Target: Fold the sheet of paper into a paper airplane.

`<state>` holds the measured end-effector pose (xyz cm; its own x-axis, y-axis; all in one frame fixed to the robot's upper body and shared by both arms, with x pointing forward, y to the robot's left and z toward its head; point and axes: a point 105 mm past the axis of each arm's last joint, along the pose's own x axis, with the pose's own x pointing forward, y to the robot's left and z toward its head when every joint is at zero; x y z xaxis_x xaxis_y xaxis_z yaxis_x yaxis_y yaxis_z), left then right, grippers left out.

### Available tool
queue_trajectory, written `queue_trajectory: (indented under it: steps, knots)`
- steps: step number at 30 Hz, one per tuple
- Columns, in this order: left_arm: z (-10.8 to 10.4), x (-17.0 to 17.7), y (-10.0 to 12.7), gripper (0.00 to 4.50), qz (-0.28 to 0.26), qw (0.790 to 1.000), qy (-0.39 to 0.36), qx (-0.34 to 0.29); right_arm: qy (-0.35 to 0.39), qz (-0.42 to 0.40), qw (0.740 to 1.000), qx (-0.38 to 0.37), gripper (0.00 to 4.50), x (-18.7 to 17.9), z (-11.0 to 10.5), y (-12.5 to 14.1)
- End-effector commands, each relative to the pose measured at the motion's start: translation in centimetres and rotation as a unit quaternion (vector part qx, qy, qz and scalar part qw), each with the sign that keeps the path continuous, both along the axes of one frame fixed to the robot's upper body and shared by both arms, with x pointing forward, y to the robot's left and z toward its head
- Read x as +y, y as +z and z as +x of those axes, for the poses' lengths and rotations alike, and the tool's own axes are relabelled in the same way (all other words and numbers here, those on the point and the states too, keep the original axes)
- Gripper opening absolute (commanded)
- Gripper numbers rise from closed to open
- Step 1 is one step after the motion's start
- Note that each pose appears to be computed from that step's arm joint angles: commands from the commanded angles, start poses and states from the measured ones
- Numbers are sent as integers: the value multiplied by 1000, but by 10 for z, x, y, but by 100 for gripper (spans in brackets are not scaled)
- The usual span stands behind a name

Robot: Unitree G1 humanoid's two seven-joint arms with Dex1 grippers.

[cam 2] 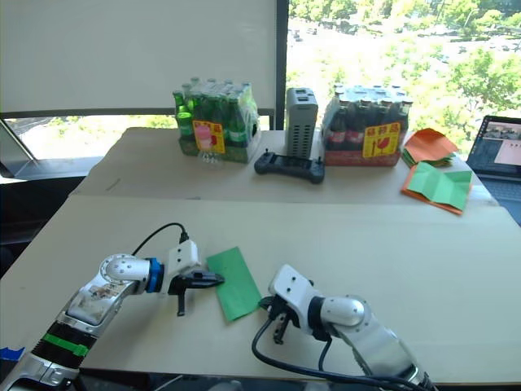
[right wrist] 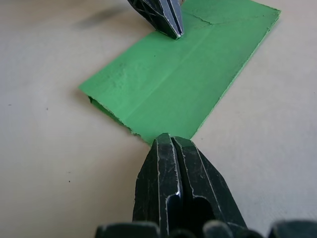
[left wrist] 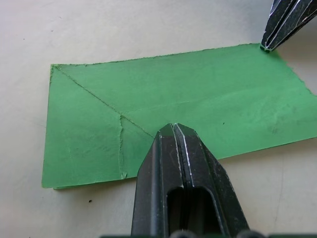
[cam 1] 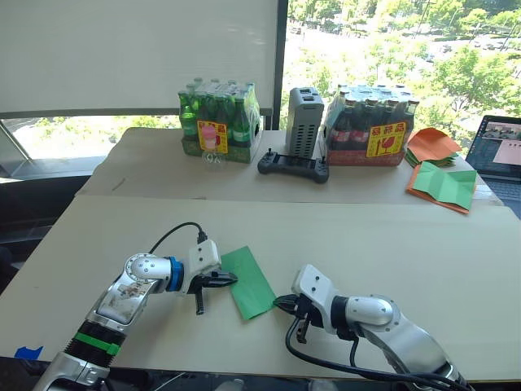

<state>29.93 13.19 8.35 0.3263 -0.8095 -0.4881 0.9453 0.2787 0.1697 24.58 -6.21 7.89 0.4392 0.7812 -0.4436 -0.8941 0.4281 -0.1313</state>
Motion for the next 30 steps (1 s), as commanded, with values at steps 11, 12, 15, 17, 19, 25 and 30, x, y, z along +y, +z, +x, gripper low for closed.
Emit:
queue_trajectory:
  steps: [11, 12, 15, 17, 19, 25, 30]
  knots:
    - [-27, 20, 46, 0, -83, 994, 70, 10, -19, 128, 991, -44, 1, -10, 17, 63]
    - [-30, 22, 43, 0, -75, 994, 72, 14, -23, 128, 991, -44, 1, -9, 19, 61]
    - [-35, 24, 31, 0, -55, 995, 76, 25, -22, 136, 989, -45, 1, -5, 21, 62]
    - [-37, 24, 23, 0, -49, 995, 75, 34, -20, 140, 989, -46, 1, -3, 22, 64]
    - [-36, 23, 18, 0, -52, 995, 81, 37, -20, 140, 989, -46, 1, -4, 22, 64]
    - [-25, 4, 18, 0, -71, 995, 67, 20, -21, 140, 989, -52, 1, -4, 25, 69]
    - [-16, -10, 27, 0, -80, 996, 44, 6, -27, 143, 988, -54, 1, -4, 25, 70]
